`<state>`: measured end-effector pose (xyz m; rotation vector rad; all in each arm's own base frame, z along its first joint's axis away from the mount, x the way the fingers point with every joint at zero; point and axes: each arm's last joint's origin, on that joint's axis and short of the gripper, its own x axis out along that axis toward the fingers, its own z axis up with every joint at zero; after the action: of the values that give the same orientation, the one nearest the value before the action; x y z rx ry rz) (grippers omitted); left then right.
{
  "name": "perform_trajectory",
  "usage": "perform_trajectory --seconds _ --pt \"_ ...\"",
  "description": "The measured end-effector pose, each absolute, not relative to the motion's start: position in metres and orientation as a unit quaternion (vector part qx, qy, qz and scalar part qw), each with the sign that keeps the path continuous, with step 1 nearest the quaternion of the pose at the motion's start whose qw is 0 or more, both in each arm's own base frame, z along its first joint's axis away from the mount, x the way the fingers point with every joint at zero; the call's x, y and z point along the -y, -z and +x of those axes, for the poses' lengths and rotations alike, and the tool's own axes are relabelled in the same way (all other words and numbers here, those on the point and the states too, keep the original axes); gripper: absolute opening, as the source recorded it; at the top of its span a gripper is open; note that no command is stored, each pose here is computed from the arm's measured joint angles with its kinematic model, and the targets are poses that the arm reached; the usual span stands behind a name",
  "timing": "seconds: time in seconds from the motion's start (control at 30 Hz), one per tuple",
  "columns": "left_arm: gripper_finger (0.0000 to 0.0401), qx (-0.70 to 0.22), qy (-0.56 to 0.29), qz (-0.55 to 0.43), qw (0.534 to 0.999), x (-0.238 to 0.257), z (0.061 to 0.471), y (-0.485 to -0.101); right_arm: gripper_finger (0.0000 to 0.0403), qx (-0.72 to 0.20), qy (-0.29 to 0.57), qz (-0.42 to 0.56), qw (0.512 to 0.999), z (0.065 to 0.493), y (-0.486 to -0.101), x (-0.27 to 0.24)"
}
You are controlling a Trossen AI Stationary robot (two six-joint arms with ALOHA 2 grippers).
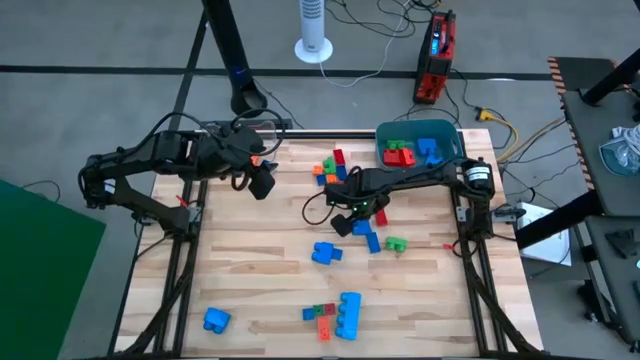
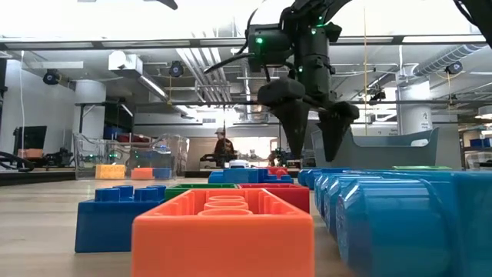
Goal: Sort blocks by size
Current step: Put the big blue game piece into the blue bin
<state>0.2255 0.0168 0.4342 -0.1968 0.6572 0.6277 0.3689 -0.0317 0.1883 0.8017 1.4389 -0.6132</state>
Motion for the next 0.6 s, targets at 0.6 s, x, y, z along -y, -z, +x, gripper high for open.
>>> perform_trajectory --seconds 0.6 --pt "0.0238 -0.314 -0.306 -0.105 0.893 -0.017 0.227 -0.433 0.0379 -0.633 0.291 0.365 0.617 0.363 -0.176 0.030"
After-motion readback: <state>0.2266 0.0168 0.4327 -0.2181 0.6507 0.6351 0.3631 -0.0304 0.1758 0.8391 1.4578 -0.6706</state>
